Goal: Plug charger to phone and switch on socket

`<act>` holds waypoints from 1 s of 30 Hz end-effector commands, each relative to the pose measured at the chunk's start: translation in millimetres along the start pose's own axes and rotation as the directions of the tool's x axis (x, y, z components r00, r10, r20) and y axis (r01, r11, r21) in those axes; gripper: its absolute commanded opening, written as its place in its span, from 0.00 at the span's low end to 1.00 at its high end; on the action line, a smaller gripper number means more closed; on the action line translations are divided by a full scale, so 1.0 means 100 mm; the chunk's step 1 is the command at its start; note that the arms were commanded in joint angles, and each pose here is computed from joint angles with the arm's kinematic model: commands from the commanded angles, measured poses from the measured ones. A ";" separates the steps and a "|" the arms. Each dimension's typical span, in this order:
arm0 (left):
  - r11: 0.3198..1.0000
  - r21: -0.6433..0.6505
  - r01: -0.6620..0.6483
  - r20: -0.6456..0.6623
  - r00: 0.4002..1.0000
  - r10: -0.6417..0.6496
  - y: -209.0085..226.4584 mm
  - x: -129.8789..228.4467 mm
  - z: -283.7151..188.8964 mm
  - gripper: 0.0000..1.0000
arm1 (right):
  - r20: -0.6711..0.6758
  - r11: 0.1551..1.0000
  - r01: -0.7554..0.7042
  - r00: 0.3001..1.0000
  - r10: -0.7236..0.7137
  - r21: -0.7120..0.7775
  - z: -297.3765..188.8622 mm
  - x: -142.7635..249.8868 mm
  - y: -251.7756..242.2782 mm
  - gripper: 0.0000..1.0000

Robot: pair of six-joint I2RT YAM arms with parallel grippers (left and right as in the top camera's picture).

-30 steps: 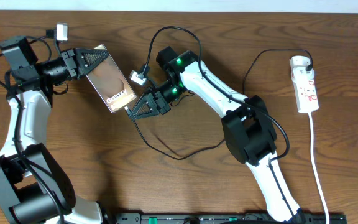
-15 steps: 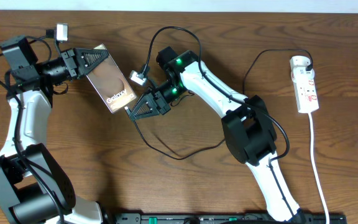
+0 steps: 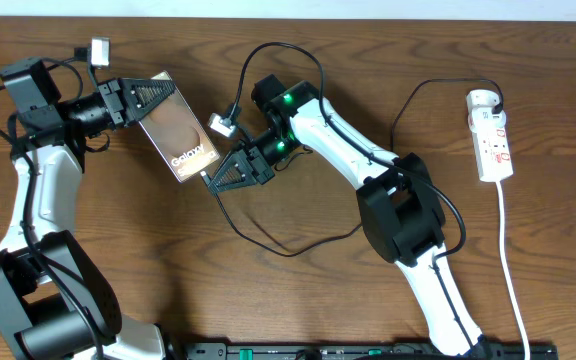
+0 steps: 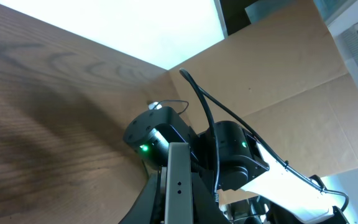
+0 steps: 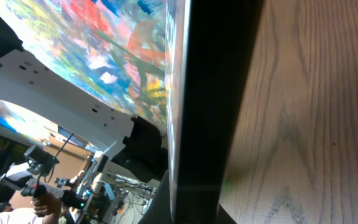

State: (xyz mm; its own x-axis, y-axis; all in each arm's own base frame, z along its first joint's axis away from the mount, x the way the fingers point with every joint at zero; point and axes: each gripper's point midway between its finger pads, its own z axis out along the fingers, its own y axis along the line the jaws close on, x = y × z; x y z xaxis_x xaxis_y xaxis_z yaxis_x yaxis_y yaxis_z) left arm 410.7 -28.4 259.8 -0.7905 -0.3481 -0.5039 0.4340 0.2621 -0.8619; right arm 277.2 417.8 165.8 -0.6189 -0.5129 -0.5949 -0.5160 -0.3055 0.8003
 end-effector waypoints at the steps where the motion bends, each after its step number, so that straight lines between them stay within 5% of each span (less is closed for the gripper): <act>1: 0.998 0.044 -0.034 -0.018 0.999 0.035 -0.15 0.03 -0.02 0.07 | 0.019 1.000 0.000 1.000 0.001 -0.015 -0.03 -0.04 0.03 0.01; 30: 0.996 0.059 -0.073 -0.039 0.996 0.075 -0.18 0.08 0.08 0.08 | 0.014 1.000 -0.005 1.000 0.005 -0.008 -0.03 -0.03 0.02 0.01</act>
State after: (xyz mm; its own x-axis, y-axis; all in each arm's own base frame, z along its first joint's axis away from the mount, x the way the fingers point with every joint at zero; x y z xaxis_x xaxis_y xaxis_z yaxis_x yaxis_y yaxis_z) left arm 408.6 -41.9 258.4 -0.7905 -0.3141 -0.5257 0.4625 0.2564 -0.8487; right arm 276.8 417.3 163.5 -0.6177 -0.5218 -0.5884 -0.5177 -0.2935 0.8037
